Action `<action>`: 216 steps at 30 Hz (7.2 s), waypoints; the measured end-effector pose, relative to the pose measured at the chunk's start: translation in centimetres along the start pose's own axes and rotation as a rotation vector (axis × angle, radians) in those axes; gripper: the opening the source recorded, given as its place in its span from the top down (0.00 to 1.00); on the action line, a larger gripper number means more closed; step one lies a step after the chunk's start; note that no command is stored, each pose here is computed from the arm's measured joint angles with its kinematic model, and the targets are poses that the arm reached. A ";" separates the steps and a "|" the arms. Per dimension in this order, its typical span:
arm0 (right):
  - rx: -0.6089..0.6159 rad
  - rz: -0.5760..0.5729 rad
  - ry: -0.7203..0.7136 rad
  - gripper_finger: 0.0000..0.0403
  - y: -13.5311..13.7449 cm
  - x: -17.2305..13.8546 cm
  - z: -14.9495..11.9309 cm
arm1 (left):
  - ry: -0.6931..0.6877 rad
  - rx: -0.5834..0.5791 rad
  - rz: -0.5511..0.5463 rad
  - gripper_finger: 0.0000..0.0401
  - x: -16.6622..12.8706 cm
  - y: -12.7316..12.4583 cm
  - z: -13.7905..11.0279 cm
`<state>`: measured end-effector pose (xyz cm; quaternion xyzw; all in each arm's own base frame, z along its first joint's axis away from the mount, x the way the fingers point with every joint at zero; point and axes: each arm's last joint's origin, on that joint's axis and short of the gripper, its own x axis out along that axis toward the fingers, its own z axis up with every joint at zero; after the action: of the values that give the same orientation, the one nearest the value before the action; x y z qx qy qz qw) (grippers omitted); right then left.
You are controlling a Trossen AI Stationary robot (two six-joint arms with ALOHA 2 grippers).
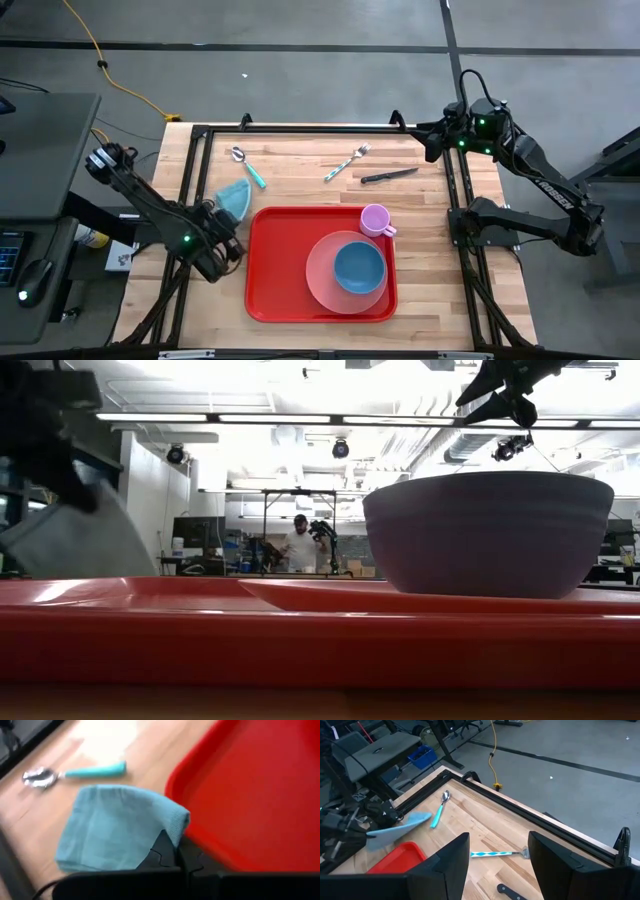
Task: Set up tray
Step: Put the blue napkin on the red serving tray to the left of the pink plate, then put the black knife on the blue napkin
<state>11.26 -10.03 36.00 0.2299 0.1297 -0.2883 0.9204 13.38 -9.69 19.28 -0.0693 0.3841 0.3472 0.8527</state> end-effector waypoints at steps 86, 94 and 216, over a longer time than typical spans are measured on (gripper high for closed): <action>-0.094 0.005 0.042 0.55 -0.1 0.0 -0.4 | 0.236 0.209 -0.688 0.57 4.3 -15.4 2.8; -0.109 0.005 0.042 0.55 -0.1 0.0 -0.4 | 0.223 0.162 -0.818 0.53 3.7 -16.2 3.4; -0.676 0.063 0.975 0.55 -0.9 21.7 -1.2 | 0.108 0.682 0.139 0.79 -4.5 10.3 23.4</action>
<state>27.99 -20.28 26.58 0.0337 0.6153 -0.0644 0.7849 18.84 4.55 40.22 0.2276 0.5264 0.2519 0.7795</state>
